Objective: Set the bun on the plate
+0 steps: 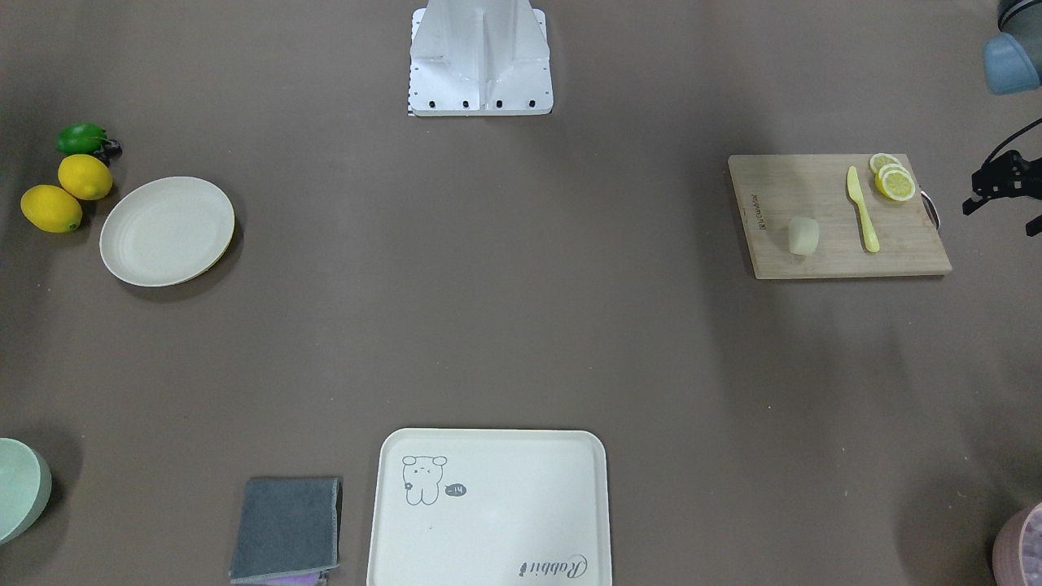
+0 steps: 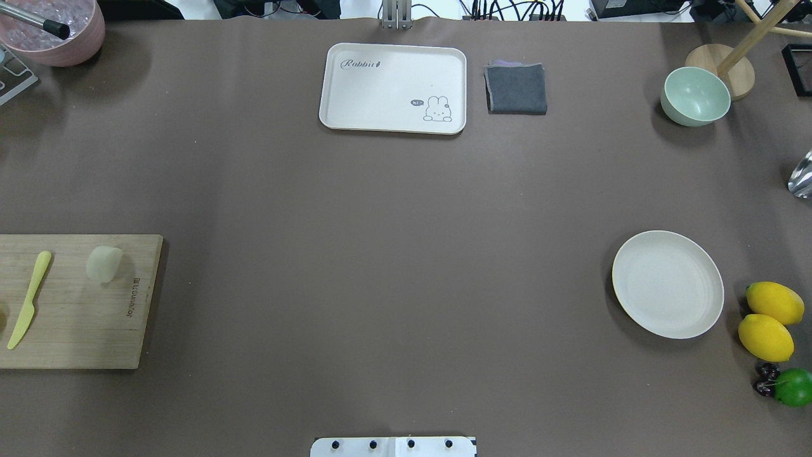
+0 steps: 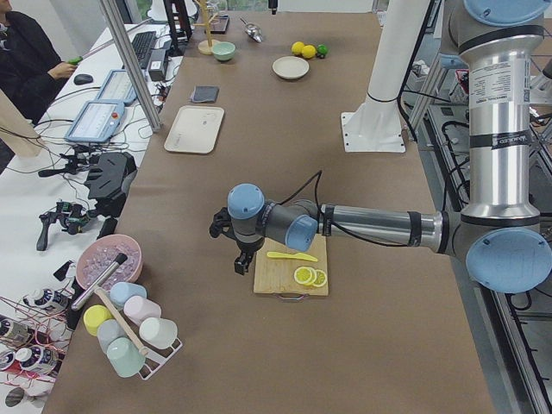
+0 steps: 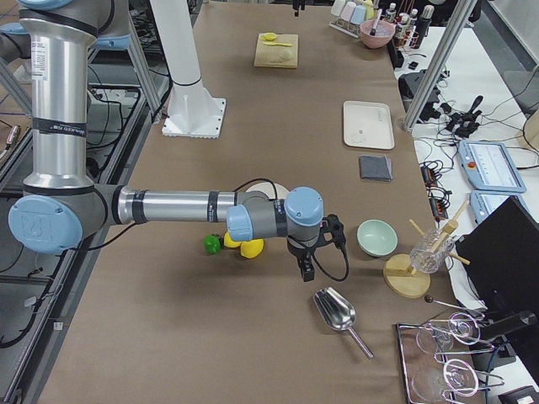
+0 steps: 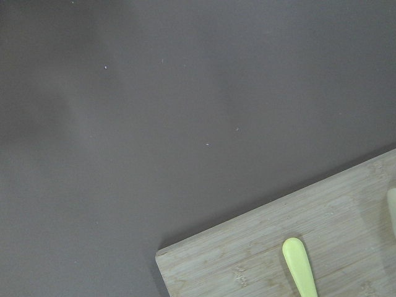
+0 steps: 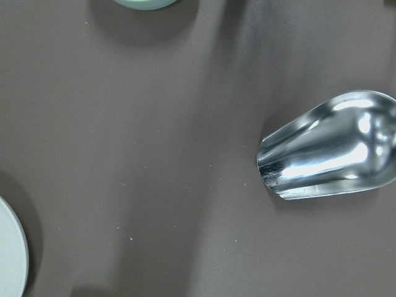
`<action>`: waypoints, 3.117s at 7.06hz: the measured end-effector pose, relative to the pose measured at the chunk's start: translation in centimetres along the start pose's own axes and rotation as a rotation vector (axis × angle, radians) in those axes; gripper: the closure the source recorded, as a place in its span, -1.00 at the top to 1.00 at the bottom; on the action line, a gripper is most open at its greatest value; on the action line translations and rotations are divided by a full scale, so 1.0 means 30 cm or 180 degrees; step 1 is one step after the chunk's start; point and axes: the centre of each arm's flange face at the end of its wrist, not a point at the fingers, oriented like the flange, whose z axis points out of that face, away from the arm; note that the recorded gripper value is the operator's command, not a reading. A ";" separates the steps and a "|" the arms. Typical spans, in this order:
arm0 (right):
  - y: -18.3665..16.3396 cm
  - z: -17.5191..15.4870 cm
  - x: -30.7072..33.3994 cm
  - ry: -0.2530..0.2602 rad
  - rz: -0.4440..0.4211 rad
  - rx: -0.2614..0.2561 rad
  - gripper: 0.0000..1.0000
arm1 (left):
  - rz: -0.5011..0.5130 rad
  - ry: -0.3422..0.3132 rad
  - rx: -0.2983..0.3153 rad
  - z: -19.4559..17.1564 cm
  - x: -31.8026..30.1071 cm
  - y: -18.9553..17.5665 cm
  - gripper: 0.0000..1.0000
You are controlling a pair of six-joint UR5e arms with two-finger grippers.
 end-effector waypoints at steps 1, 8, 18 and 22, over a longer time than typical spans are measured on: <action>0.009 0.008 -0.001 -0.0083 0.0006 -0.0006 1.00 | 0.0005 0.0003 0.0017 -0.001 0.000 0.011 0.97; -0.012 0.024 -0.173 -0.0233 0.0357 0.0043 0.78 | 0.0102 -0.0016 0.0124 -0.003 -0.009 0.046 0.97; -0.049 0.550 -0.584 -0.0299 -0.0161 -0.0548 -0.54 | 0.0175 0.0012 0.0189 -0.018 0.019 -0.003 0.97; -0.053 0.571 -0.620 -0.0337 -0.0152 -0.0584 -1.00 | 0.0205 0.0014 0.0217 -0.034 0.036 -0.015 0.97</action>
